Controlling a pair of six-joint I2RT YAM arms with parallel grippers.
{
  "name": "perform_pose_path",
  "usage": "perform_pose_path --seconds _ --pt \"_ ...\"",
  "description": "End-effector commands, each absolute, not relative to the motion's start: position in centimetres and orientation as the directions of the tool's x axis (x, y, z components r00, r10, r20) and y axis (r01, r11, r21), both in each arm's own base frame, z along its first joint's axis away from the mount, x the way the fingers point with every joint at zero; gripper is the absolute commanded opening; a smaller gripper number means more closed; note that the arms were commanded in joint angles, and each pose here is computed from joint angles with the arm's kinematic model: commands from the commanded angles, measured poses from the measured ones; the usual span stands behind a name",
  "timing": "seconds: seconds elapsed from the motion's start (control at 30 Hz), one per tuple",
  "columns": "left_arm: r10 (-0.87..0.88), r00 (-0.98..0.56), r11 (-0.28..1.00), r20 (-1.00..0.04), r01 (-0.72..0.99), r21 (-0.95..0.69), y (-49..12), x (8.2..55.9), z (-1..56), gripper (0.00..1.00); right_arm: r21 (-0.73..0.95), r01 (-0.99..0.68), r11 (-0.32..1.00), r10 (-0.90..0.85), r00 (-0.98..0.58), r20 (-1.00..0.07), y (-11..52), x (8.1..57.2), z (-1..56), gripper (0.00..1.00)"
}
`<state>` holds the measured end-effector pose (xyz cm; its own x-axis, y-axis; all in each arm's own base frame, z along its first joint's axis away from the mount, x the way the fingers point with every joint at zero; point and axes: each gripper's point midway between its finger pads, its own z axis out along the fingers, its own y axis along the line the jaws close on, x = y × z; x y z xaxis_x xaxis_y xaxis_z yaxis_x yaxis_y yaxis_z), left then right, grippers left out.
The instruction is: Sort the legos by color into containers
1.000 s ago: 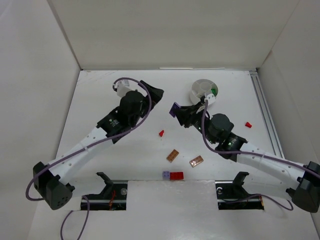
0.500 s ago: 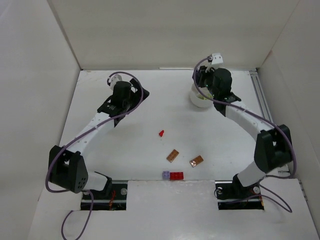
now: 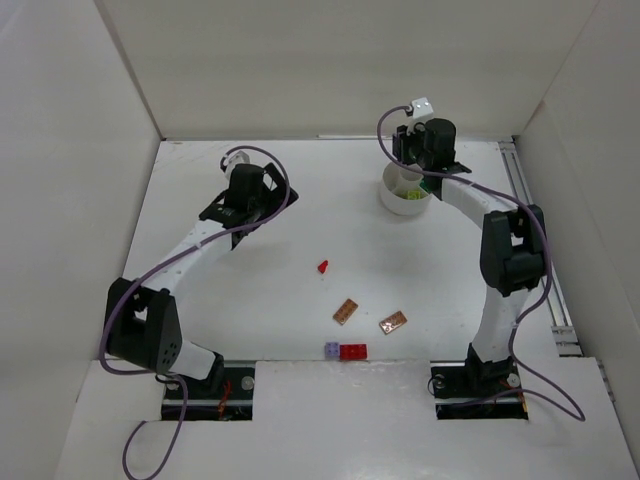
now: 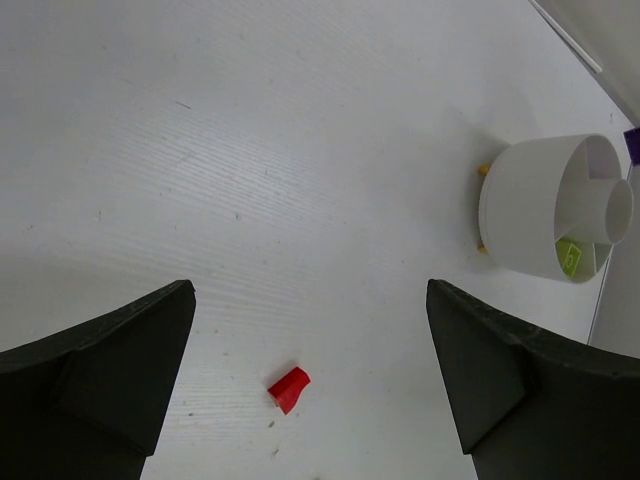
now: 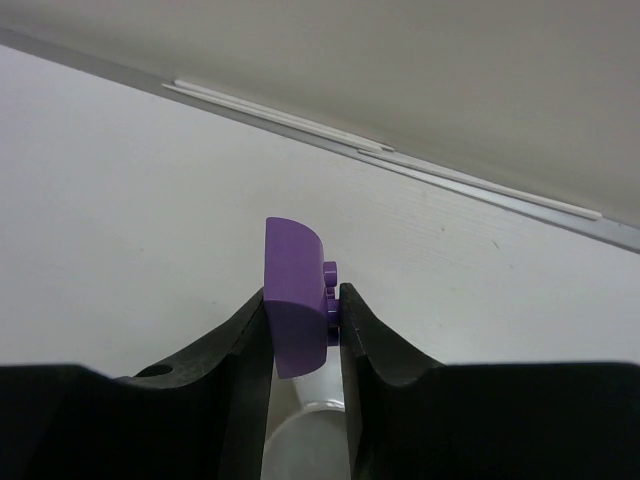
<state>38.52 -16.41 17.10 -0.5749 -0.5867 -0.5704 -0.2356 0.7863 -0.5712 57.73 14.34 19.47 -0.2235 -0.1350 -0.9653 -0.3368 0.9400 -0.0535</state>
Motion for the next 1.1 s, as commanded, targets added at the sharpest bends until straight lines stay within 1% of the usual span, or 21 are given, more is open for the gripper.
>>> perform_pose_path --seconds 0.0,0.13,0.17,0.23,0.33,0.43,0.53,0.6,0.67,0.8,0.9,0.93,1.07 --pt "-0.571 -0.574 0.798 -0.587 -0.221 -0.560 -16.1 38.8 16.9 1.00 -0.111 -0.306 0.946 -0.168 -0.167 -0.972 13.1 58.9 22.2 0.13" --pt "-0.567 -0.585 0.802 -0.580 -0.231 -0.550 -16.2 38.8 16.1 1.00 -0.111 -0.283 0.953 -0.175 -0.212 -0.962 12.1 58.5 20.4 0.15" --pt "-0.564 -0.591 0.805 -0.576 -0.237 -0.544 -16.2 38.9 15.6 1.00 -0.112 -0.282 0.953 -0.173 -0.203 -0.964 12.1 58.4 20.9 0.15" --pt "-0.563 -0.597 0.804 -0.572 -0.233 -0.548 -16.3 38.8 15.6 1.00 -0.112 -0.276 0.955 -0.178 -0.226 -0.958 11.9 58.2 20.1 0.15" --pt "-0.561 -0.602 0.805 -0.569 -0.237 -0.543 -16.3 38.7 15.5 1.00 -0.119 -0.289 0.950 -0.190 -0.235 -0.953 11.9 57.6 20.1 0.19" --pt "-0.559 -0.607 0.807 -0.565 -0.243 -0.538 -16.2 38.5 15.3 1.00 -0.125 -0.263 0.957 -0.196 -0.260 -0.946 11.3 57.4 19.4 0.25" --pt "-0.558 -0.609 0.808 -0.564 -0.244 -0.536 -16.1 38.2 15.1 1.00 -0.128 -0.254 0.959 -0.198 -0.270 -0.942 11.1 57.3 18.9 0.25" --pt "-0.566 -0.606 0.803 -0.559 -0.249 -0.542 -16.0 38.0 15.2 1.00 -0.130 -0.247 0.960 -0.200 -0.280 -0.939 10.9 57.2 18.7 0.29" --pt "-0.568 -0.600 0.800 -0.563 -0.244 -0.548 -16.0 37.9 15.6 1.00 -0.130 -0.247 0.960 -0.200 -0.280 -0.939 10.9 57.2 18.7 0.29" --pt "-0.569 -0.595 0.802 -0.567 -0.248 -0.544 -15.8 37.8 15.5 1.00 -0.133 -0.238 0.962 -0.200 -0.280 -0.939 10.7 57.0 19.1 0.39" --pt "-0.570 -0.594 0.801 -0.568 -0.248 -0.545 -15.7 37.6 15.8 1.00 -0.133 -0.238 0.962 -0.200 -0.280 -0.939 10.7 56.8 19.2 0.43" --pt "-0.570 -0.594 0.801 -0.568 -0.248 -0.545 -15.7 37.6 15.8 1.00 -0.130 -0.248 0.960 -0.199 -0.275 -0.941 10.8 56.5 19.5 0.49" --pt "-0.577 -0.592 0.796 -0.563 -0.253 -0.550 -15.7 37.4 16.0 1.00 -0.130 -0.248 0.960 -0.198 -0.273 -0.942 10.7 56.0 19.8 0.52"
